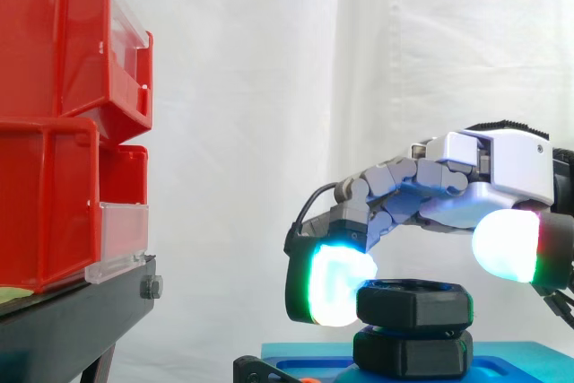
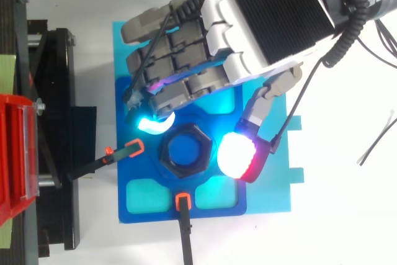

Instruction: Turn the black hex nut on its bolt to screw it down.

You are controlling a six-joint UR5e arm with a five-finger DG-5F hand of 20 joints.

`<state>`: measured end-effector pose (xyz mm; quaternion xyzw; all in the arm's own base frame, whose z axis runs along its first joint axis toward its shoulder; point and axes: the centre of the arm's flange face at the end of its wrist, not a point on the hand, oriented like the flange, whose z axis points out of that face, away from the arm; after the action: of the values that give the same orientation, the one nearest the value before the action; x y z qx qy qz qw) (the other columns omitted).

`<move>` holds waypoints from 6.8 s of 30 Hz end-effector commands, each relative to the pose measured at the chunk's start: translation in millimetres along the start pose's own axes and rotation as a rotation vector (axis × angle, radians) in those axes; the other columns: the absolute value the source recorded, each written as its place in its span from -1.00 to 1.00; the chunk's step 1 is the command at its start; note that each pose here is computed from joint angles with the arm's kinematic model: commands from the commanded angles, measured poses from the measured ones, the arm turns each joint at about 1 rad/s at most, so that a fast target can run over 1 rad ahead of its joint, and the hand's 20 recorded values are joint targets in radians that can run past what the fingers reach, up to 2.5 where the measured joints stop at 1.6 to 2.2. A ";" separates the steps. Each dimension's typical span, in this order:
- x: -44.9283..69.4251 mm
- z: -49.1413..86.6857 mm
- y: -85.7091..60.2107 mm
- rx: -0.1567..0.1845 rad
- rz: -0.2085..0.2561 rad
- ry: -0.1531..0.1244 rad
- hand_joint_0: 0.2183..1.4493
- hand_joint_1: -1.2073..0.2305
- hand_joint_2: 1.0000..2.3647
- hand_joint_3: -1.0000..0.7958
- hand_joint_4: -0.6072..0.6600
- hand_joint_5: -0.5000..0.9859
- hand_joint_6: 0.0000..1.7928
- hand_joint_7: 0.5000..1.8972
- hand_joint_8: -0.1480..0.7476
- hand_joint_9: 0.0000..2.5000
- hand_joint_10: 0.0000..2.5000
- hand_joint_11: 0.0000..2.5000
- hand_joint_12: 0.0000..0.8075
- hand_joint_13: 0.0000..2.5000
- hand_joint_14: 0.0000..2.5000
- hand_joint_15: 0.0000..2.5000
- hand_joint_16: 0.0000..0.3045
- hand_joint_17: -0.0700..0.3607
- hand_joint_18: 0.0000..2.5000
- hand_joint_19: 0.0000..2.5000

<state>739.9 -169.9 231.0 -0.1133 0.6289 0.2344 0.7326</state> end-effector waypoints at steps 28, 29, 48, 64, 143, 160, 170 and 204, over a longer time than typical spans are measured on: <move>-11.8 35.5 20.9 -0.040 0.006 -0.070 -0.67 0.36 -1.00 -0.44 0.28 -0.45 -0.44 -0.03 -0.07 -0.33 -0.99 -0.76 -0.27 -0.44 -0.99 -0.80 -0.76 -0.30 -0.68 -0.85; -10.8 39.1 24.5 -0.039 0.008 -0.072 -0.67 0.36 -1.00 -0.44 0.29 -0.45 -0.44 -0.03 -0.07 -0.33 -0.99 -0.77 -0.27 -0.44 -0.99 -0.80 -0.76 -0.30 -0.68 -0.85; 0.4 64.0 55.9 -0.037 0.039 -0.061 -0.64 0.34 -1.00 -0.44 0.25 -0.46 -0.44 -0.10 -0.08 -0.34 -0.99 -0.77 -0.28 -0.44 -0.99 -0.79 -0.77 -0.32 -0.68 -0.84; 4.5 53.3 49.4 -0.045 0.051 -0.020 -0.62 0.30 -1.00 -0.44 0.22 -0.48 -0.44 -0.11 -0.10 -0.35 -0.99 -0.76 -0.29 -0.44 -0.99 -0.79 -0.78 -0.32 -0.67 -0.83; -23.9 28.0 -1.0 -0.148 0.076 -0.145 -0.62 0.29 -1.00 -0.44 0.21 -0.50 -0.33 -0.16 -0.10 -0.35 -0.99 -0.74 -0.29 -0.42 -0.99 -0.79 -0.78 -0.32 -0.65 -0.83; 1.9 64.2 46.0 -0.063 0.060 -0.085 -0.61 0.27 -1.00 -0.44 0.20 -0.50 -0.31 -0.16 -0.10 -0.35 -0.99 -0.75 -0.30 -0.42 -0.99 -0.79 -0.78 -0.32 -0.64 -0.83; 12.8 62.7 53.3 -0.058 0.073 -0.056 -0.61 0.26 -1.00 -0.44 0.21 -0.50 -0.31 -0.17 -0.10 -0.34 -0.99 -0.74 -0.30 -0.41 -0.99 -0.79 -0.78 -0.32 -0.64 -0.83; 22.6 48.4 46.1 -0.030 0.051 -0.027 -0.60 0.24 -1.00 -0.44 0.20 -0.52 -0.24 -0.30 -0.10 -0.34 -0.99 -0.73 -0.30 -0.40 -0.99 -0.78 -0.78 -0.32 -0.62 -0.81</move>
<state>762.3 -100.8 224.2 -0.1062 0.6171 0.2651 0.7332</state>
